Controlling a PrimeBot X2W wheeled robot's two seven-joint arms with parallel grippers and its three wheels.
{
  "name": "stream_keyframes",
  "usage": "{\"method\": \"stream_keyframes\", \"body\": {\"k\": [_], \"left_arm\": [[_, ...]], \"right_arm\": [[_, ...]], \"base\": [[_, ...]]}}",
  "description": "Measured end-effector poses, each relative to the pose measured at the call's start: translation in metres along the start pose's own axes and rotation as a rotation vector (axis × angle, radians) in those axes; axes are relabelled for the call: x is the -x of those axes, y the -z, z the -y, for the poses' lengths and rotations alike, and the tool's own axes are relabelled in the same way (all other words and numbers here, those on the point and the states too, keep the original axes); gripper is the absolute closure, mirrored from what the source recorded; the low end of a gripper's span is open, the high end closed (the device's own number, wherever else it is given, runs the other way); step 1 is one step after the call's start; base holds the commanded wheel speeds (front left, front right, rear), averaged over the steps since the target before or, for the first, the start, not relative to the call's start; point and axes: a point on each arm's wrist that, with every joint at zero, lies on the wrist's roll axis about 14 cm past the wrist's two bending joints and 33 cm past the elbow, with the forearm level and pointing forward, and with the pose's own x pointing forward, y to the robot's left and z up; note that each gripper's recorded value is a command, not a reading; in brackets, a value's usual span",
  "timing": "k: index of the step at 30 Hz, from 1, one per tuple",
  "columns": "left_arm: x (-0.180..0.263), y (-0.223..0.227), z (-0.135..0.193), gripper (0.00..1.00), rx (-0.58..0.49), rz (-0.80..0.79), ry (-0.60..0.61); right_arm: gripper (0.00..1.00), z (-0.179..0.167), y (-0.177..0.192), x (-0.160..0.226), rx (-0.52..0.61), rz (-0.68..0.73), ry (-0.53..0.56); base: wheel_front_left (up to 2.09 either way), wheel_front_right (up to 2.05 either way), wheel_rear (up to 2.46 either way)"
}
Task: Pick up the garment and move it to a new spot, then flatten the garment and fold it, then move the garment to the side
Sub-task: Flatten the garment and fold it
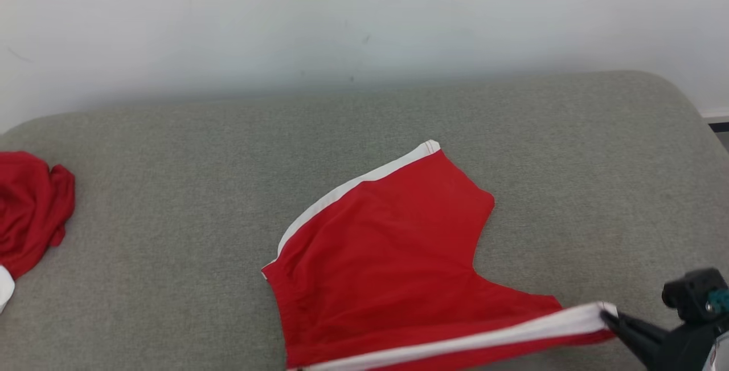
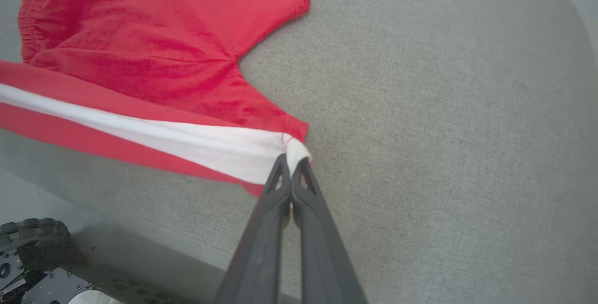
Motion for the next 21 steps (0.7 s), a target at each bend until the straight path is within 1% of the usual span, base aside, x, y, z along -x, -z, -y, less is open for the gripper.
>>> {"method": "stream_keyframes", "body": {"k": [5,7,15,21], "left_arm": [[-0.013,-0.029,-0.002,1.00,-0.010,0.085,-0.007],[-0.018,-0.036,-0.007,1.00,-0.019,0.099,-0.026],[-0.042,-0.068,-0.015,1.00,-0.048,0.171,-0.052],[-0.057,-0.088,-0.027,1.00,-0.073,0.219,-0.101]], "right_arm": [[1.00,0.005,-0.042,-0.018,0.070,0.097,-0.005],[1.00,0.006,-0.060,-0.028,0.076,0.129,-0.015],[1.00,0.006,-0.125,-0.073,0.161,0.199,-0.052],[1.00,0.007,-0.158,-0.110,0.200,0.219,-0.065]], "base": [[0.00,0.00,0.00],[0.00,0.00,0.00],[0.00,0.00,0.00],[0.00,0.00,0.00]]}}
